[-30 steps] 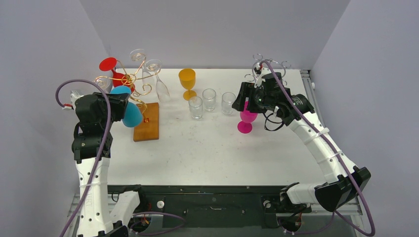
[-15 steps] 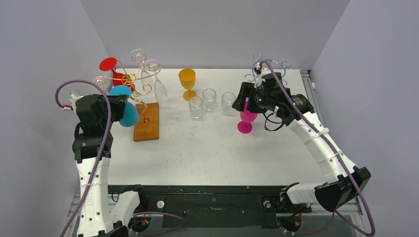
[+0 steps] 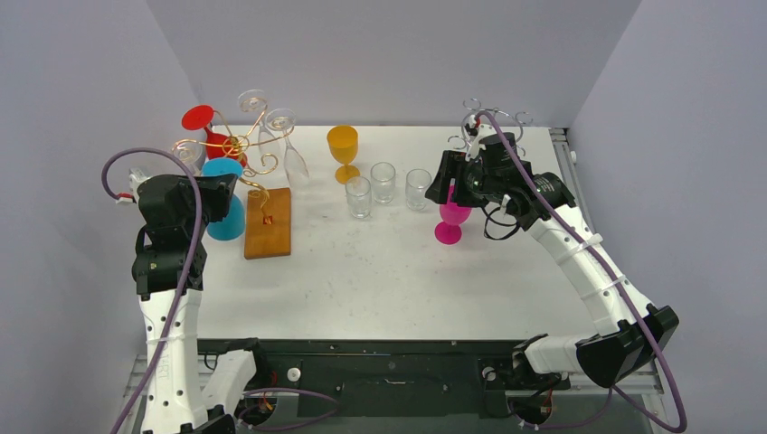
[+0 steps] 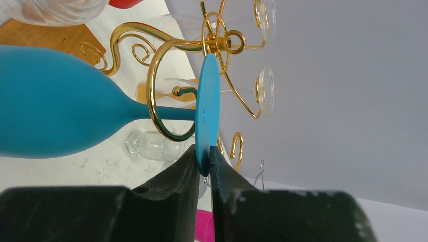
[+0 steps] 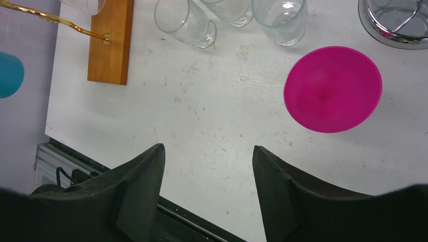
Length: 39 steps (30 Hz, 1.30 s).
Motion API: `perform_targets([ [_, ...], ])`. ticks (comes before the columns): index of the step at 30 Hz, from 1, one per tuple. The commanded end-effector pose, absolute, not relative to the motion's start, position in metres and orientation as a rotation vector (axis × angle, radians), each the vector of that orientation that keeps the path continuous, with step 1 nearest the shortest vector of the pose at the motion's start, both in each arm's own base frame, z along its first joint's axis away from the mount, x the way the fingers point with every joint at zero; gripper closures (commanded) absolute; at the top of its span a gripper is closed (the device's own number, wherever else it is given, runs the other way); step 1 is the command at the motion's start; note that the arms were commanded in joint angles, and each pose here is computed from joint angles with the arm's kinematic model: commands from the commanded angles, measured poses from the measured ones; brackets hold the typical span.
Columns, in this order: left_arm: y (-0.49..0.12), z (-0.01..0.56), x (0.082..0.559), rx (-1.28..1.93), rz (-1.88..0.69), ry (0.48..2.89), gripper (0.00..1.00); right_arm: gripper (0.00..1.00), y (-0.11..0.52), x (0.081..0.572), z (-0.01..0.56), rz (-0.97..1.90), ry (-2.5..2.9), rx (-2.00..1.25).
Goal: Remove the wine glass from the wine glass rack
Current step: Pick up the wine glass from the wine rack.
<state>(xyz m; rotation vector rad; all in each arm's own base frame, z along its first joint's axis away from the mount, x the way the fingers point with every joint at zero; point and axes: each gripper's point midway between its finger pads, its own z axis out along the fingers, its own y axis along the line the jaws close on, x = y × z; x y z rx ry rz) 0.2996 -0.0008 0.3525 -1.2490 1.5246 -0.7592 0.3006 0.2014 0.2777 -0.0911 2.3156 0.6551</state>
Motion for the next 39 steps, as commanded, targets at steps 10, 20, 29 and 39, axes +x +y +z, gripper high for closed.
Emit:
perform_targets([
  [10,-0.010,0.398,0.299,-1.185,-0.901,1.420,0.98,0.41,0.202,0.307,0.285,0.662,2.271,-0.088],
  [20,-0.011,0.413,0.297,-1.173,-0.932,1.383,1.00,0.41,0.202,0.309,0.283,0.655,2.275,-0.086],
  [29,-0.009,0.423,0.293,-1.210,-0.972,1.320,1.00,0.41,0.202,0.309,0.283,0.655,2.275,-0.085],
  [39,-0.002,0.425,0.287,-1.260,-0.975,1.255,1.00,0.41,0.199,0.307,0.283,0.646,2.271,-0.090],
])
